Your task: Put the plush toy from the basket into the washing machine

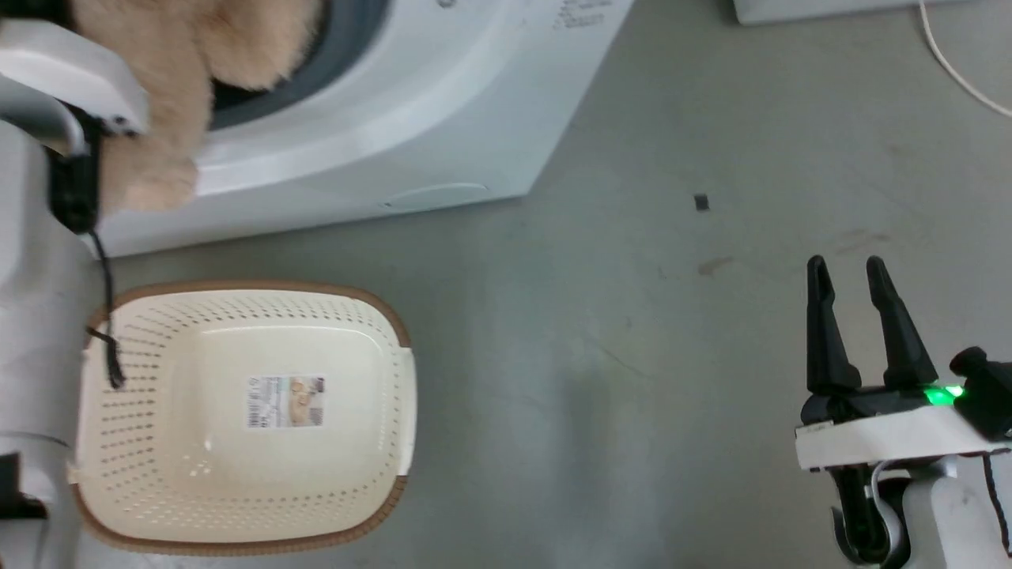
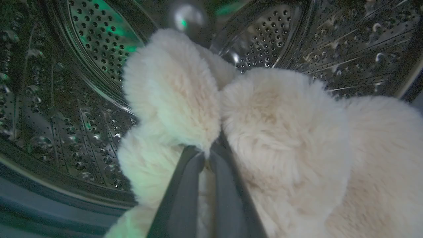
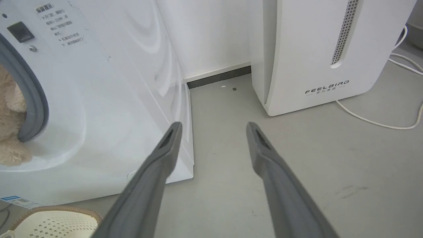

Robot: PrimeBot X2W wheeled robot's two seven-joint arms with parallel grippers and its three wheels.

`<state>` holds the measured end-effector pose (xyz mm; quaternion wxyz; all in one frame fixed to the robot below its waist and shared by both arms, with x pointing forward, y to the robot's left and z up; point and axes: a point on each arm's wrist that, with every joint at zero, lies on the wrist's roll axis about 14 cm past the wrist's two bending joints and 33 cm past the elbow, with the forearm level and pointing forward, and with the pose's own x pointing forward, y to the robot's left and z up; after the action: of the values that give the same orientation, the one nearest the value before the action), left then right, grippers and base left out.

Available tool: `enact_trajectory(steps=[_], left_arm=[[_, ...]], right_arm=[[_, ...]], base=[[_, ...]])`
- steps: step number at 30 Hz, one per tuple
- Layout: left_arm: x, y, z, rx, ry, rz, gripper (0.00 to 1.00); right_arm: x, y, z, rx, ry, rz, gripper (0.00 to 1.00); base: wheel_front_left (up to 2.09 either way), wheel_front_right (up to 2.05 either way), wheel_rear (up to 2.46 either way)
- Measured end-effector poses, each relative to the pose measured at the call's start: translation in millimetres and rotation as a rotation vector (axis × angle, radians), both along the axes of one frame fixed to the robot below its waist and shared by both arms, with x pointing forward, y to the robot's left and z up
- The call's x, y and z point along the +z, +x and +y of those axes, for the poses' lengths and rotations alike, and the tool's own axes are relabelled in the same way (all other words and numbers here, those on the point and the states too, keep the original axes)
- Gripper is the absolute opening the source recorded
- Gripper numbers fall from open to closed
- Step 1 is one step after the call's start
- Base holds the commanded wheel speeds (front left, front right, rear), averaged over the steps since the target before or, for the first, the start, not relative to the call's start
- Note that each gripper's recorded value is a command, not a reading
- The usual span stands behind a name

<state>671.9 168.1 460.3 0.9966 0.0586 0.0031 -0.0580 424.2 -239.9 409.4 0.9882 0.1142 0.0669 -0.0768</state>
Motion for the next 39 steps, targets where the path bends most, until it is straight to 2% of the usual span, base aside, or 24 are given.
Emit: enact_trajectory(steps=[11,25,31,32,33,39], left_arm=[[-29,51,11,0.047,-0.053,0.004,0.0],[-13,106,14,0.095,-0.106,-0.068,0.0],[-26,115,11,0.097,-0.096,-0.037,0.0],[-28,115,12,0.102,-0.095,-0.03,0.76],[-30,115,14,0.106,-0.093,-0.025,1.0],[-33,114,19,0.108,-0.076,-0.01,1.0]], right_arm=[[-24,3,-19,-0.05,-0.013,0.058,1.0],[-42,4,-27,-0.067,-0.025,0.104,1.0],[-47,0,-30,-0.077,-0.028,0.122,1.0],[-47,0,-30,-0.077,-0.028,0.124,1.0],[-48,0,-30,-0.076,-0.028,0.126,1.0],[-49,4,-27,-0.068,-0.022,0.121,1.0]], base=[[0.0,0.0,0.0],[0.0,0.0,0.0],[0.0,0.0,0.0],[0.0,0.0,0.0],[0.0,0.0,0.0],[0.0,0.0,0.0]])
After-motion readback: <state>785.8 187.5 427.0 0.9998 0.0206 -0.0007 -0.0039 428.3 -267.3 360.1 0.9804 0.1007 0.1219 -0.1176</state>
